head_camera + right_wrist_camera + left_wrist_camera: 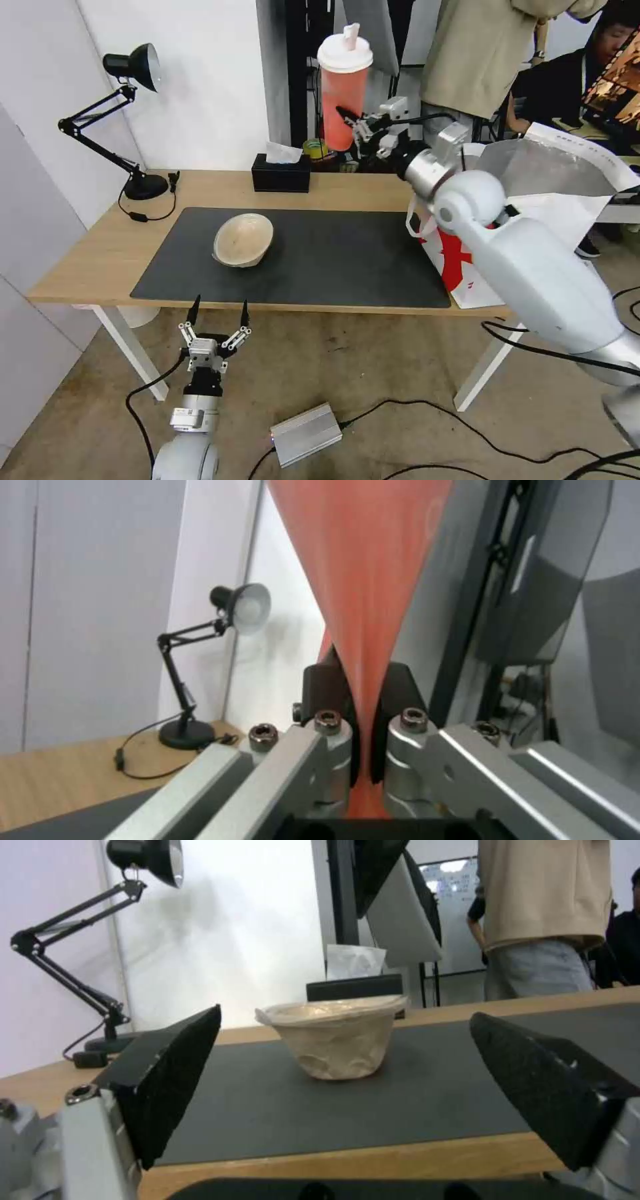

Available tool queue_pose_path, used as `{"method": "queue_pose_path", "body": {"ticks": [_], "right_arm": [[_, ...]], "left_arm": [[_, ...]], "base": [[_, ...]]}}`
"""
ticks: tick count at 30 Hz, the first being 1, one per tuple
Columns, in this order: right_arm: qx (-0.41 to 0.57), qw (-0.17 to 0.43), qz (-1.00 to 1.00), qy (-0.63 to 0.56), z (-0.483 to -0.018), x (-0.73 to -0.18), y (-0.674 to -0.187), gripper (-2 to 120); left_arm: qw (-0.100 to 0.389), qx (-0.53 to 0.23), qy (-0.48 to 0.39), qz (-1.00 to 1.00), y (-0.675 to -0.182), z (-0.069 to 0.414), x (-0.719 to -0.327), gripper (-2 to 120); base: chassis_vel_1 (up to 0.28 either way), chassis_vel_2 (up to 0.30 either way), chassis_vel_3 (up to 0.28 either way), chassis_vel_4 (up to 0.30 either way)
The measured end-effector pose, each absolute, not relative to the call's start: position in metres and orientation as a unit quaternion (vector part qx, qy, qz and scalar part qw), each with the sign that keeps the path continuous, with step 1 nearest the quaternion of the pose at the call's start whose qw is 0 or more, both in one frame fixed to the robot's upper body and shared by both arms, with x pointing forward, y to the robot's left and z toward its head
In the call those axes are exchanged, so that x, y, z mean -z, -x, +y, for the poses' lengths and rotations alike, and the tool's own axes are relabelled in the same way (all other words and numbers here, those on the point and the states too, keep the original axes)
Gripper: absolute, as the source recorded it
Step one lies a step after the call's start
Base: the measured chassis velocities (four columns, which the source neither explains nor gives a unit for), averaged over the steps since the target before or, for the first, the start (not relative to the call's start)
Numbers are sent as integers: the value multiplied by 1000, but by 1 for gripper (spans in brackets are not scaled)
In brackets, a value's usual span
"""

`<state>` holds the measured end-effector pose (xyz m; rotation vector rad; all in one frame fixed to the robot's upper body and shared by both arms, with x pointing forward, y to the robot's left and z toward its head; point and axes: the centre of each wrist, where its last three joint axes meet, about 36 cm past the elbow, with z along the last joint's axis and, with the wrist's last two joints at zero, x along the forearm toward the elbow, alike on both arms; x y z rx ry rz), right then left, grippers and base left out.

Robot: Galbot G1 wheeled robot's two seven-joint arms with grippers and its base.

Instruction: Pick up the trash from the table and place it into the takeout bag.

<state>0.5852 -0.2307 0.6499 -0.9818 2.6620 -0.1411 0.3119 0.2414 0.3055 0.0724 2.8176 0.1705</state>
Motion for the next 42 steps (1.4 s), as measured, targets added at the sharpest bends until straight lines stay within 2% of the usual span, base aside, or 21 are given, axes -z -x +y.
{"method": "queue_pose_path", "body": {"ticks": [20, 29, 42], "right_arm": [[88, 192, 929, 304, -316, -686, -523, 1], [161, 202, 921, 291, -351, -696, -490, 1], [243, 189, 915, 262, -393, -694, -472, 1]], "left_arm": [[165, -64, -46, 983, -311, 230, -311, 100], [172, -65, -56, 981, -308, 226, -317, 100], [173, -62, -68, 981, -306, 219, -317, 100]], "base": [[0, 0, 0, 0], [0, 0, 0, 0], [0, 0, 0, 0]]}}
